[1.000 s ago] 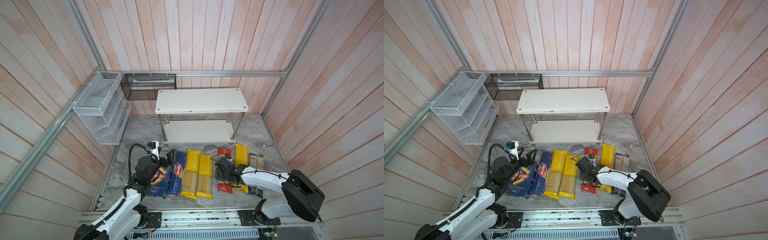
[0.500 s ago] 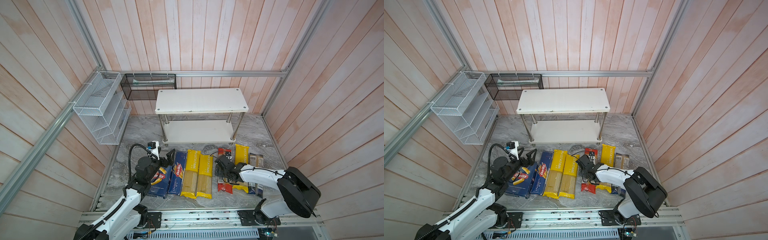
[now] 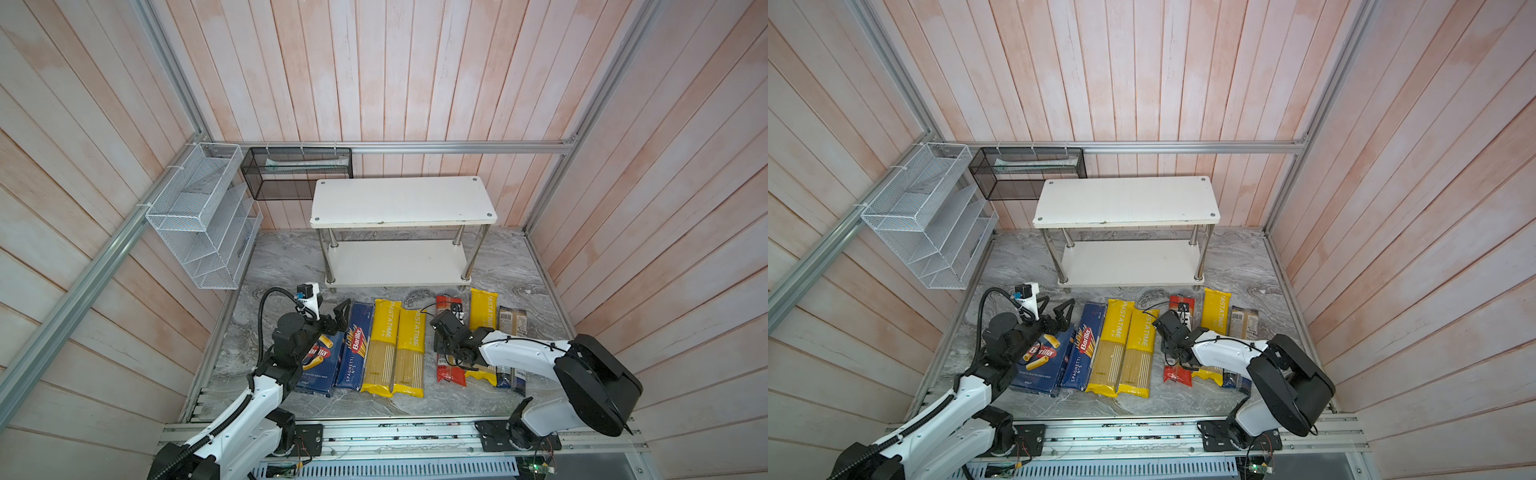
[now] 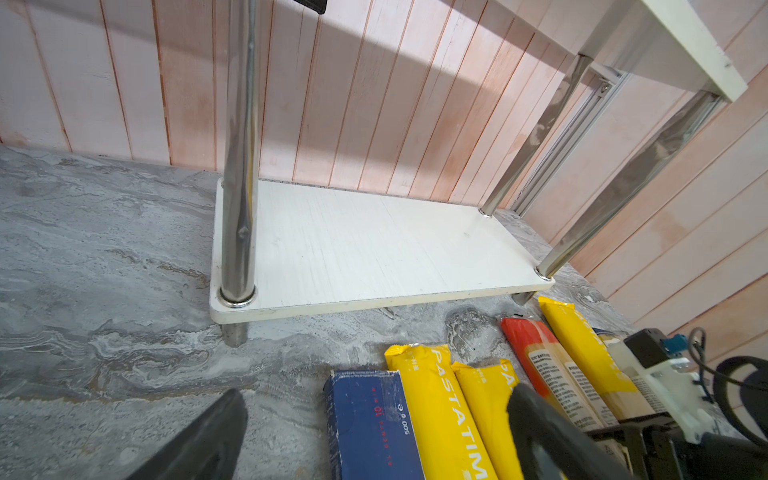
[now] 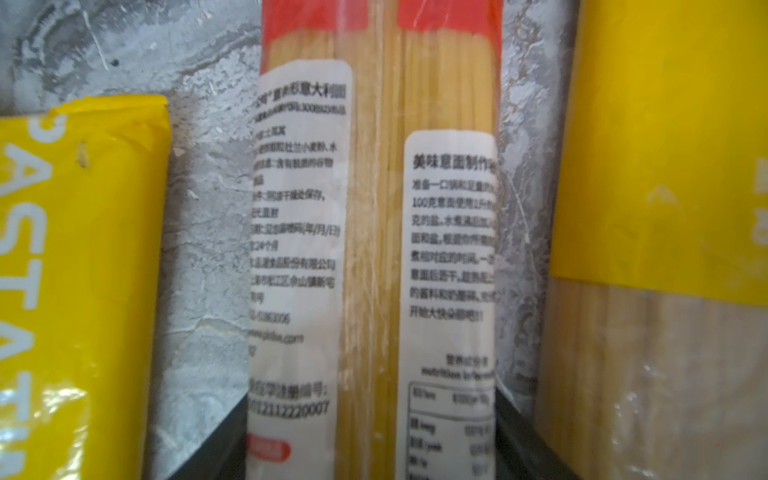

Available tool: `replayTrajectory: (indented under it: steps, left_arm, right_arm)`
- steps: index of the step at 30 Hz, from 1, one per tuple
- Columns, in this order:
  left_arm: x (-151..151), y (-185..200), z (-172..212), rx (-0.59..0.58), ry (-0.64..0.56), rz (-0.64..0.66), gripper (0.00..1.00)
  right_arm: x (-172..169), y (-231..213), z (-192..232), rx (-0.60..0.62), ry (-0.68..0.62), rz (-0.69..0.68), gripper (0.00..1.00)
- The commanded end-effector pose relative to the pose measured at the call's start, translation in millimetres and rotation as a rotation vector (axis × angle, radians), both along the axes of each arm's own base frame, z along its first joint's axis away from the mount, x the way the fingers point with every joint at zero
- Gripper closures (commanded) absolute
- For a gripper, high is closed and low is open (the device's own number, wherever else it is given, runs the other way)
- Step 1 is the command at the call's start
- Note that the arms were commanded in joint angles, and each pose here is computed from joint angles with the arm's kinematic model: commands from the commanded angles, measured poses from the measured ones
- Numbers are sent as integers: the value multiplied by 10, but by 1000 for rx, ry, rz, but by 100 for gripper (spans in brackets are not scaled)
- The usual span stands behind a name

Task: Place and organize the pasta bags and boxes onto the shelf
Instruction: 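Lower the right gripper onto the red-and-clear spaghetti bag and align fingers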

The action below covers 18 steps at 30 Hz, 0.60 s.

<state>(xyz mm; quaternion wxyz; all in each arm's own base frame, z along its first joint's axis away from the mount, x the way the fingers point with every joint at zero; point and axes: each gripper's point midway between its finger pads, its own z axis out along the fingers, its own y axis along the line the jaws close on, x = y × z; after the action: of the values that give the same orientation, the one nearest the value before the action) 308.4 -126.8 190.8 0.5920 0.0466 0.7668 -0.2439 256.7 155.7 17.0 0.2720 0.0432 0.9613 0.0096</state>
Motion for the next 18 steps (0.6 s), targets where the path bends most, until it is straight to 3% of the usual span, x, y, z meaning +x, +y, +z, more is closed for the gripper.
replayTrajectory:
  steps: [1,18]
  left_arm:
    - [-4,30,-12,7,-9,17,0]
    - [30,-8,-89,6,14,2,0]
  right_arm:
    - [-449,-141,-402,-17,213,29,35]
    - [-386,-53,-181,91,107,40,50]
